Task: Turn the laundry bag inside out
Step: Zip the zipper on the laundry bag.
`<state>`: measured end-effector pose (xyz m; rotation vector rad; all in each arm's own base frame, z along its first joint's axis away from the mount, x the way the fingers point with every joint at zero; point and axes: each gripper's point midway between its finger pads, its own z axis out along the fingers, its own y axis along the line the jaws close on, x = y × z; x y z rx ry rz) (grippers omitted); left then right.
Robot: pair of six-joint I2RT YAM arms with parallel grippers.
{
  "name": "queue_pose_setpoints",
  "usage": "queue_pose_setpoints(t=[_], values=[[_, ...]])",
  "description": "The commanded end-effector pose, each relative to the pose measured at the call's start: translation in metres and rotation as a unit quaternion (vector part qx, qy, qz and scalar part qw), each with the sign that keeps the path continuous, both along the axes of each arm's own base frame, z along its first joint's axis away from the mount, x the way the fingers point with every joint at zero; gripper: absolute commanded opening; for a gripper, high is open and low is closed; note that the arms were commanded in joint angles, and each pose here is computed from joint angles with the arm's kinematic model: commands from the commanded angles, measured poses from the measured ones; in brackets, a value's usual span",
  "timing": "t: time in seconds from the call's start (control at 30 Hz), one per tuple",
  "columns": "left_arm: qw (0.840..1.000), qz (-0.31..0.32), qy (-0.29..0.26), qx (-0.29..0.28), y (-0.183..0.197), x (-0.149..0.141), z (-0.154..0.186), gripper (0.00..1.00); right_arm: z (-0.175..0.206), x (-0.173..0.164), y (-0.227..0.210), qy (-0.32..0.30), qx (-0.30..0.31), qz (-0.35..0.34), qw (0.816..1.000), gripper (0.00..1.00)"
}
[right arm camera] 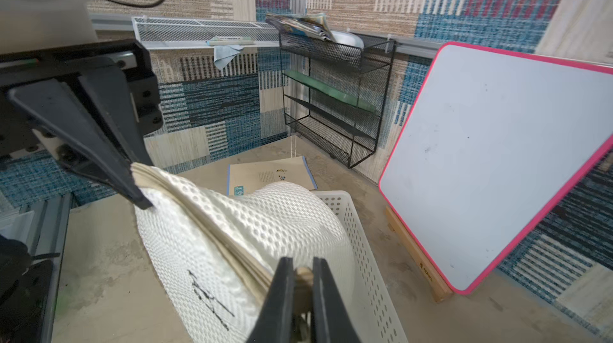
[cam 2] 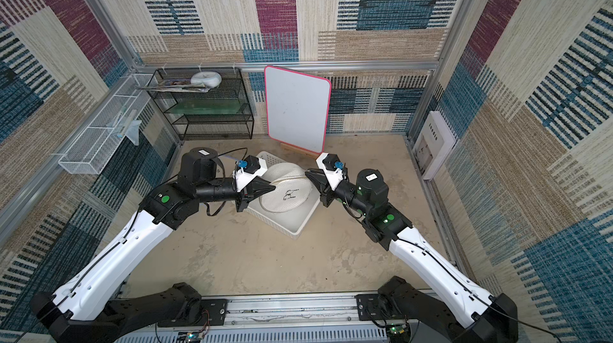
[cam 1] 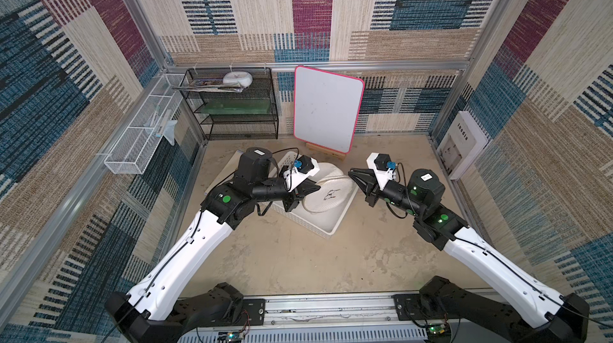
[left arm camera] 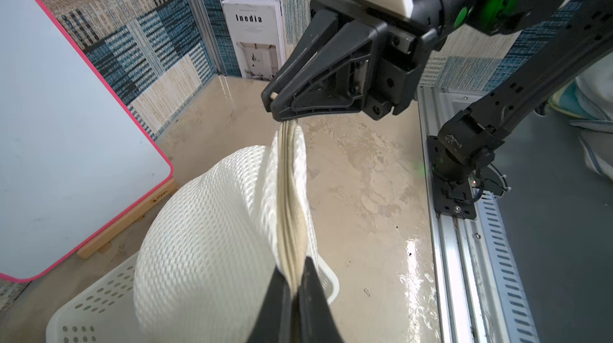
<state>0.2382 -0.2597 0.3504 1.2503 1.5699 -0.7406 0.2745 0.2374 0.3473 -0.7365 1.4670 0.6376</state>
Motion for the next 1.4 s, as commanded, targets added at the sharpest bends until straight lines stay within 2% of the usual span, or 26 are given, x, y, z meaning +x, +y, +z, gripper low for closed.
queue_pose_setpoints(t=[0.0,0.13,0.23,0.5,0.53,0.6,0.63,0.67,0.77,1.0,1.23,1.37], values=[[0.999,-0.012,-0.017,-0.043,0.002,-0.008,0.022,0.0,-0.016,0.027,-0.036,0.039,0.022,-0.106,0.993,0.0],[0.995,-0.011,-0.036,-0.088,0.007,-0.014,0.045,0.0,-0.036,0.024,-0.041,0.06,0.013,-0.108,0.992,0.0],[0.994,0.002,-0.041,-0.101,0.009,-0.011,0.056,0.0,-0.04,0.019,-0.042,0.062,0.014,-0.104,0.993,0.0],[0.997,0.003,-0.004,-0.083,0.004,-0.002,0.042,0.0,-0.02,0.003,-0.028,0.028,0.012,-0.042,0.999,0.0],[0.997,-0.004,0.0,-0.083,0.002,-0.002,0.04,0.06,-0.017,0.001,-0.024,0.025,0.012,-0.027,0.999,0.0],[0.997,-0.007,0.012,-0.077,0.0,-0.002,0.035,0.44,-0.013,-0.002,-0.016,0.02,0.007,-0.002,1.0,0.0],[0.997,-0.008,0.017,-0.07,0.0,-0.001,0.033,0.55,-0.009,-0.003,-0.012,0.015,0.005,0.013,1.0,0.0],[0.998,-0.009,0.021,-0.064,0.0,-0.001,0.03,0.64,-0.005,-0.005,-0.008,0.01,0.002,0.028,1.0,0.0],[0.998,-0.021,0.026,-0.051,-0.002,-0.004,0.026,0.73,0.004,-0.013,0.006,-0.005,-0.008,0.078,0.997,0.0],[0.996,-0.041,0.066,-0.036,-0.015,-0.005,0.011,0.76,0.013,-0.02,0.027,-0.003,-0.017,0.143,0.989,0.0],[0.987,-0.025,0.148,-0.048,-0.029,0.012,-0.003,0.76,0.019,-0.007,0.039,0.002,0.004,0.119,0.993,0.0],[0.986,-0.029,0.157,-0.048,-0.035,0.01,-0.004,0.76,0.026,0.0,0.048,0.002,0.02,0.105,0.994,0.0]])
